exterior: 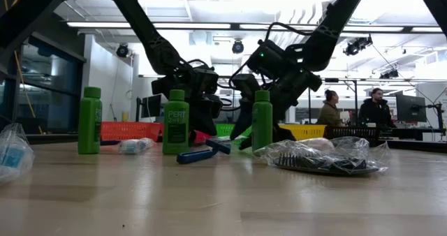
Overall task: Pick & Place Travel size toiletries
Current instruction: Put the black hair comb into the yellow bin
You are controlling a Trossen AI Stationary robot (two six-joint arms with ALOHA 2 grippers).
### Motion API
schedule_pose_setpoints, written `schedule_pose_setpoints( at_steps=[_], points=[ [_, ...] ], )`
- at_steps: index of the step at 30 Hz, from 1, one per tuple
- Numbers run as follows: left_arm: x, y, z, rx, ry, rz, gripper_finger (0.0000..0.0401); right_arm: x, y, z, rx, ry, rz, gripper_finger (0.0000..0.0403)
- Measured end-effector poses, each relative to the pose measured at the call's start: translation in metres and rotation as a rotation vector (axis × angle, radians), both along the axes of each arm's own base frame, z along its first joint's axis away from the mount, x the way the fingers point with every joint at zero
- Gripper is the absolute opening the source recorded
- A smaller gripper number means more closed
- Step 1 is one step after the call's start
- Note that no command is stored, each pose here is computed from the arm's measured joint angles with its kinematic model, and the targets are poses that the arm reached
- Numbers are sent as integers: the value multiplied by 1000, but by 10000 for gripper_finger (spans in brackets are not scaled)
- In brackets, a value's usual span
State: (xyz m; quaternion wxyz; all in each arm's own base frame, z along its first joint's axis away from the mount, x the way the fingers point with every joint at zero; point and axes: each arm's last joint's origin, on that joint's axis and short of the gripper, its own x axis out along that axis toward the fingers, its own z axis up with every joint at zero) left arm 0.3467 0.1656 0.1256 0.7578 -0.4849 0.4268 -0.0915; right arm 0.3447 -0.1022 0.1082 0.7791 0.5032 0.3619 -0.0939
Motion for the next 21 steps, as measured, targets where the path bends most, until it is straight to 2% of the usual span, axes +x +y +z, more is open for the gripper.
schedule_pose_setpoints(
  at_steps=[12, 21],
  points=[
    [0, 0, 0, 8, -6, -8, 0, -1, -5, 2, 42, -40, 42, 14],
    [-2, 3, 1, -9, -6, 3, 0, -5, -14, 6, 83, -66, 64, 5]
  ],
)
